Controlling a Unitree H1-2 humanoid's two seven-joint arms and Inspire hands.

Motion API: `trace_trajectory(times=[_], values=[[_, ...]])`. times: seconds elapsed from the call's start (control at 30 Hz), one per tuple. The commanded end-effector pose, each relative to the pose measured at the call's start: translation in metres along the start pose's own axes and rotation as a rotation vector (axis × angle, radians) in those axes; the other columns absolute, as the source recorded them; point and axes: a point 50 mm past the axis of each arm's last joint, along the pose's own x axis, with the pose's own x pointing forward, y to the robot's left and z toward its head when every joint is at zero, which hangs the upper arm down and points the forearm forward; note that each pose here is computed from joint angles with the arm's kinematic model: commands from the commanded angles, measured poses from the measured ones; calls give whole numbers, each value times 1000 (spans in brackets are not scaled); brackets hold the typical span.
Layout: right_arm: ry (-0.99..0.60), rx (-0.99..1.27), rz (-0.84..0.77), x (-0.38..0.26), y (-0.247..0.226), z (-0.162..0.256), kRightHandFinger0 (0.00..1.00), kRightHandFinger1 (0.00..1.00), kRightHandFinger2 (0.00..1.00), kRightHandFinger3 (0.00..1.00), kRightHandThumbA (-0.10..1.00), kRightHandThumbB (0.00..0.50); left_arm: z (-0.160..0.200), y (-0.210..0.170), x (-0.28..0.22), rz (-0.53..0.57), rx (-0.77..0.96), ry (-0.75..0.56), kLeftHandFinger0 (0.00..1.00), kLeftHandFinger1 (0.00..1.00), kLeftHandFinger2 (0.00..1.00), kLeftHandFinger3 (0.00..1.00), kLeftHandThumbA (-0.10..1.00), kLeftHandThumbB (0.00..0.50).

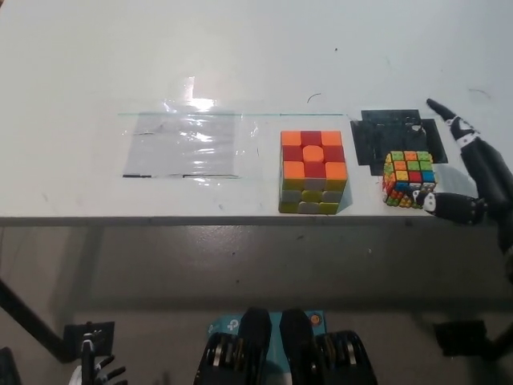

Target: The robot uses its right hand to pick up the small cube kept on the middle on the desk and place it on the bigger cube kept next to it

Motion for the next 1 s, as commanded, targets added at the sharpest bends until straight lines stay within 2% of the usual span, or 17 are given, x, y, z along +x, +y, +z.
trace_trajectory(times=[0.0,0.07,0.1,0.13,0.27,0.4,0.53,0.6,0.67,0.7,0.77,0.8,0.83,0.87,0.93,0.97], values=[[-69,-63,28,19,-10,5,1000,1000,1000,1000,800,481,11,11,3,7,-18,-35,747,784,897,1000,1000,126],[-55,-67,46,30,-5,-4,1000,1000,1000,1000,786,497,12,10,2,14,-44,-40,691,728,844,974,1000,136],[-50,-60,52,33,-3,-5,1000,1000,1000,1000,760,486,14,10,2,14,-32,-39,705,751,864,987,1000,123],[-41,-55,64,39,-1,-9,1000,1000,1000,1000,765,497,15,9,2,26,-1,-43,677,725,848,983,1000,107],[-30,-41,79,52,8,-17,1000,1000,1000,1000,757,494,17,11,2,7,-8,-44,711,759,883,1000,1000,121],[-15,-71,109,63,16,-25,1000,1000,1000,1000,814,500,19,10,4,12,-1,-47,751,797,921,1000,1000,117],[8,-83,122,68,26,-31,1000,1000,1000,1000,771,487,23,10,5,22,-17,-39,706,748,864,980,1000,125],[6,-82,145,68,33,-31,1000,1000,1000,1000,739,464,22,10,7,13,-7,-36,759,793,901,985,1000,129],[5,-94,151,66,37,-29,1000,1000,1000,1000,744,470,23,9,7,27,13,-33,733,774,898,978,1000,130],[-6,-106,167,67,43,-28,1000,1000,1000,1000,794,481,24,9,6,24,21,-34,727,769,895,985,1000,119],[-7,-111,173,66,46,-28,1000,1000,1000,1000,788,478,24,10,6,26,33,-39,715,746,866,981,1000,115],[-10,-127,186,66,49,-25,1000,1000,1000,1000,775,477,25,10,7,20,25,-50,692,737,867,978,1000,134],[-11,-137,192,66,50,-24,1000,1000,1000,1000,781,477,26,11,8,17,26,-54,682,735,865,976,1000,132],[-21,-164,201,65,55,-23,1000,1000,1000,1000,780,462,27,11,9,16,15,-42,691,746,873,982,1000,152],[-17,-174,212,63,58,-23,1000,1000,1000,1000,749,426,30,10,9,23,13,-48,691,744,870,972,1000,159],[-10,-177,222,62,60,-24,1000,1000,1000,1000,738,424,31,10,9,22,8,-42,689,741,861,970,1000,152]])
